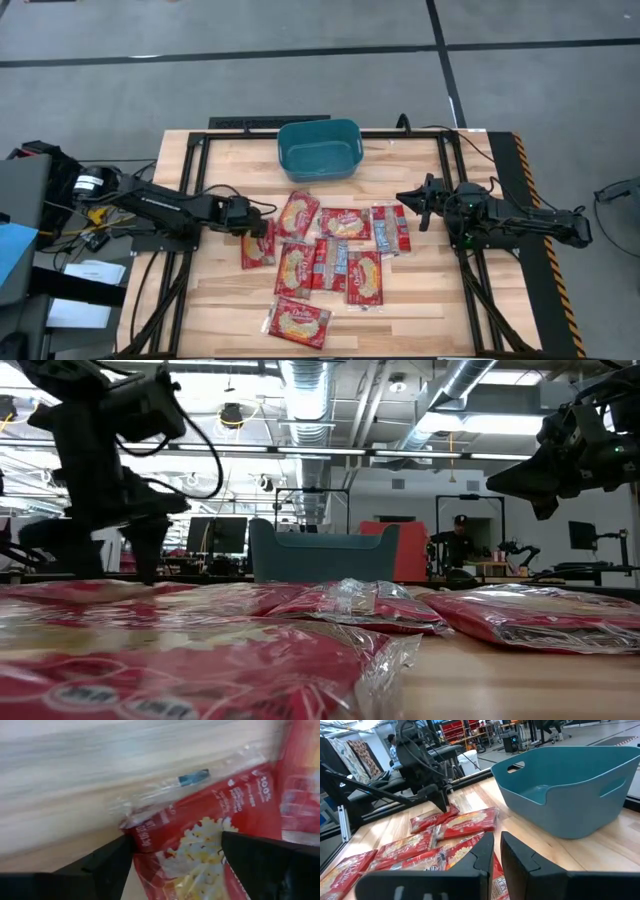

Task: Sort popcorn bags into baskets
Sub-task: Put the red popcorn bag into the blue bin

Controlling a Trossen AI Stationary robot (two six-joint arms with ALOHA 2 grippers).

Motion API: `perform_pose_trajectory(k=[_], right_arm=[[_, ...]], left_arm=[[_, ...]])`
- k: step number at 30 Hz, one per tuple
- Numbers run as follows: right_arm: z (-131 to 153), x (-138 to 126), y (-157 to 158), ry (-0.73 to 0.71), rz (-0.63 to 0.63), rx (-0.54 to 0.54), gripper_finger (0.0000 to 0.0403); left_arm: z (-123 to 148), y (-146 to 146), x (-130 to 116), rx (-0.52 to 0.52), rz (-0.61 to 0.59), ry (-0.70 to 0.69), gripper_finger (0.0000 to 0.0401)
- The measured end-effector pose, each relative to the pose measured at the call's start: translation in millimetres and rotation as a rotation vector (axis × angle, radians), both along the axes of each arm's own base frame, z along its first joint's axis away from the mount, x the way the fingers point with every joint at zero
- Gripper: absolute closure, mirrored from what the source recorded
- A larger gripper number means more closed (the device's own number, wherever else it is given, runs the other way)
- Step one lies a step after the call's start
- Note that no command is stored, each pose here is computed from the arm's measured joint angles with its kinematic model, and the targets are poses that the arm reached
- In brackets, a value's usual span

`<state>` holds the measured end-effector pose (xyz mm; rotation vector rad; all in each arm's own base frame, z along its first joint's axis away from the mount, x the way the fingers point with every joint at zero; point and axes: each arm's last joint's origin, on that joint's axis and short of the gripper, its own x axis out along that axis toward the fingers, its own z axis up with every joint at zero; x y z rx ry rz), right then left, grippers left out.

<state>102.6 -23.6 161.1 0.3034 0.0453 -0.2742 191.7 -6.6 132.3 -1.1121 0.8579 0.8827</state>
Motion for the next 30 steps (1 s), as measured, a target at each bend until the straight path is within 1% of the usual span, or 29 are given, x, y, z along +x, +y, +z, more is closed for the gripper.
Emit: perform_pose_trajectory(k=[2,4,7,10,15,16,17,20,23,25,30], right_arm=[[0.1,0.0,0.0,0.0,0.0,0.0,0.0343],[0.0,0.0,0.1,0.001,0.001,0.0,0.0343],[0.2,0.0,0.2,0.0,0.002,0.0,0.0343],[0.2,0.0,0.2,0.0,0.002,0.0,0.0343],[0.3,0.0,0.2,0.0,0.001,0.0,0.0343],[0.3,0.0,0.2,0.0,0.001,0.0,0.0343],[0.3,0.0,0.2,0.0,0.001,-0.001,0.0343],[0.4,0.0,0.2,0.0,0.001,-0.001,0.0343],[0.6,0.0,0.2,-0.001,0.001,-0.001,0.0343],[0.6,0.0,0.2,-0.001,0.001,-0.001,0.0343],[0.6,0.0,0.1,0.0,0.0,-0.003,0.0343]], left_arm=[[-5.2,-1.9,2.0,-0.003,0.019,-0.015,0.0115],[-7.0,-2.5,0.5,0.012,0.036,0.002,0.0129],[-8.8,-1.8,-9.1,0.012,0.063,0.064,0.017],[-7.6,-1.2,-15.9,0.008,0.069,0.086,0.0234],[-6.9,-1.9,-14.5,0.0,0.022,0.072,0.0364],[-6.7,-2.2,-13.4,-0.005,0.02,0.062,0.0381],[-6.4,-2.4,-12.7,-0.014,0.027,0.054,0.0388],[-5.2,-2.5,-10.3,-0.052,0.05,0.019,0.0393],[-0.3,-4.0,-4.1,-0.104,0.053,-0.07,0.0399],[5.7,-4.4,-0.4,-0.118,0.066,-0.128,0.04],[31.8,0.3,11.3,-0.07,0.136,-0.252,0.0401]])
